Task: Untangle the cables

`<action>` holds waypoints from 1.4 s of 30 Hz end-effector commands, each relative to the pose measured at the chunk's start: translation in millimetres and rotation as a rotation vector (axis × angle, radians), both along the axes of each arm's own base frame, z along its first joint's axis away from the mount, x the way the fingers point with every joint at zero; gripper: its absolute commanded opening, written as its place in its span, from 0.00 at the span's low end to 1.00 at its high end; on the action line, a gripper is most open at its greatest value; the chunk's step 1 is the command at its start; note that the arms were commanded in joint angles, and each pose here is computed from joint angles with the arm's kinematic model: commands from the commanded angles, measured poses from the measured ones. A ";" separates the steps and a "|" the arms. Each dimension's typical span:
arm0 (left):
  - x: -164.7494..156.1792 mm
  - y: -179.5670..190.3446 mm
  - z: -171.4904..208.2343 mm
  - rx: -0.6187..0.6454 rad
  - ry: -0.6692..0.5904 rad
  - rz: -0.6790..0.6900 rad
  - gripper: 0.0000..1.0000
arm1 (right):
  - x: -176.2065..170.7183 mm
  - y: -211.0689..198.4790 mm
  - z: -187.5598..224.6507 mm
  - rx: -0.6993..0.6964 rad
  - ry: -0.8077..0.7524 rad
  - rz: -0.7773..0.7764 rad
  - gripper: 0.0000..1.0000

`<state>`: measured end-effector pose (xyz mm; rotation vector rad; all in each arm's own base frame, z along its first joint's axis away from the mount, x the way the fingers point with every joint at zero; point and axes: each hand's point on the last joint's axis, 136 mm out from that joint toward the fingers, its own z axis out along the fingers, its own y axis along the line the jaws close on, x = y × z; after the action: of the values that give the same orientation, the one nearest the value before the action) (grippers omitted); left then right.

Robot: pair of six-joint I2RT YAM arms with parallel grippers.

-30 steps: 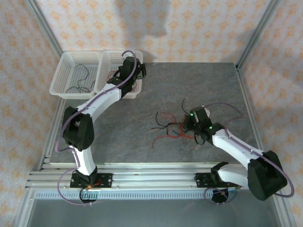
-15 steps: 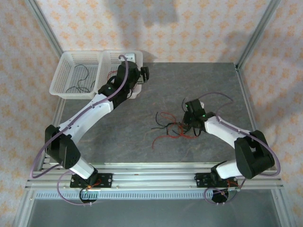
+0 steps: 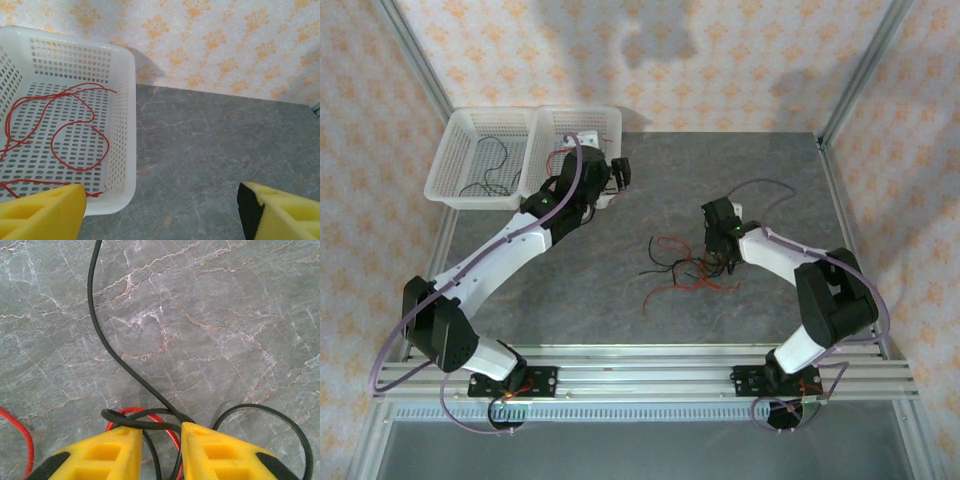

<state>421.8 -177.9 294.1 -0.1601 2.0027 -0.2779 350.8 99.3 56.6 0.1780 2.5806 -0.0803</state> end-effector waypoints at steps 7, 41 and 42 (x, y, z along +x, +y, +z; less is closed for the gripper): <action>-11.4 2.5 2.7 -0.036 0.003 -0.001 0.80 | 15.1 -12.5 2.5 -0.092 -0.023 -0.009 0.28; -87.8 -92.2 -23.9 -0.052 -0.021 -0.370 0.78 | -3.3 46.0 210.0 0.336 -0.425 0.267 0.00; -91.8 -102.7 -22.3 -0.046 -0.033 -0.399 0.78 | -7.3 49.4 227.9 0.373 -0.461 0.285 0.00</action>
<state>335.6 -254.1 257.2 0.1209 2.0593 -0.5175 357.5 135.9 255.9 0.0134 2.1397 0.3581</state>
